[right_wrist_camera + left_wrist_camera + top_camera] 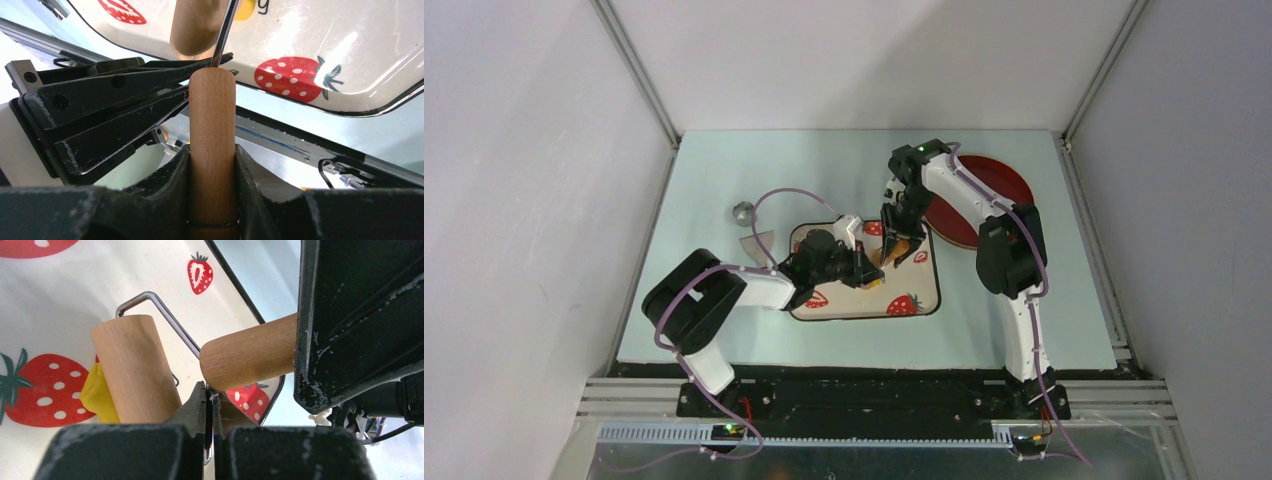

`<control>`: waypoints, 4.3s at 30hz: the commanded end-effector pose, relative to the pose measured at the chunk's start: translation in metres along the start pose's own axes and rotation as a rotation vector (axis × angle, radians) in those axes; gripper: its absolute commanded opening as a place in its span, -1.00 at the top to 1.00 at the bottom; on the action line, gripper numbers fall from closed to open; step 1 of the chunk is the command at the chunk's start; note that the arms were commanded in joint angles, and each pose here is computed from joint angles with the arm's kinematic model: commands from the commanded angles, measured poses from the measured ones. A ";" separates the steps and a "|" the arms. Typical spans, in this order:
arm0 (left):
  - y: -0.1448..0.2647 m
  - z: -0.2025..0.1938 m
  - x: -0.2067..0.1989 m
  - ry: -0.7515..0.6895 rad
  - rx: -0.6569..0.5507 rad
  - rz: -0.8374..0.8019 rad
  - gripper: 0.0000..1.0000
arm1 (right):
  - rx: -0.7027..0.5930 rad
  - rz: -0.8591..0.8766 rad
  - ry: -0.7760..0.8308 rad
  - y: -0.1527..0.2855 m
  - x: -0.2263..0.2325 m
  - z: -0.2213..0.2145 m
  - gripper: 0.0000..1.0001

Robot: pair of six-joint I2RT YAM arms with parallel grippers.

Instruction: Roll out the dumpling wrappers from the dough

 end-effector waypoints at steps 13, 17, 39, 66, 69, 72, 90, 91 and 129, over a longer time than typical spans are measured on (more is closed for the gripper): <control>-0.001 0.005 0.007 0.010 -0.022 -0.031 1.00 | 0.027 0.148 0.019 -0.077 0.012 0.035 1.00; -0.001 0.006 0.008 0.011 -0.023 -0.031 1.00 | 0.029 0.152 0.016 -0.083 0.011 0.039 1.00; 0.035 0.047 -0.017 -0.074 -0.171 -0.050 1.00 | -0.202 0.243 0.236 -0.018 0.077 0.052 1.00; 0.000 0.024 -0.047 -0.094 -0.019 -0.128 1.00 | -0.146 0.174 0.095 -0.022 0.018 0.011 1.00; -0.005 0.021 -0.044 -0.093 -0.004 -0.126 1.00 | -0.134 0.168 0.075 -0.026 0.015 0.012 1.00; -0.009 0.016 -0.043 -0.087 0.024 -0.134 1.00 | -0.119 0.173 0.060 -0.030 0.011 0.011 1.00; -0.031 -0.019 -0.026 -0.025 0.157 -0.124 1.00 | -0.041 0.203 -0.031 -0.058 -0.021 -0.004 1.00; -0.031 -0.020 -0.026 -0.021 0.162 -0.124 1.00 | -0.041 0.206 -0.030 -0.059 -0.021 -0.004 1.00; 0.021 0.049 -0.056 -0.238 -0.051 -0.082 1.00 | -0.271 0.312 0.120 0.016 0.030 0.000 1.00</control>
Point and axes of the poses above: each gripper's point midway between its finger pads, its own y axis back along the fingers, its own x axis along the line the jaws close on, z = x × y, the point moved 5 cm from there along y, back along the fingers, and after that the axes turned 12 degrees about y, right-handed, at the moved point
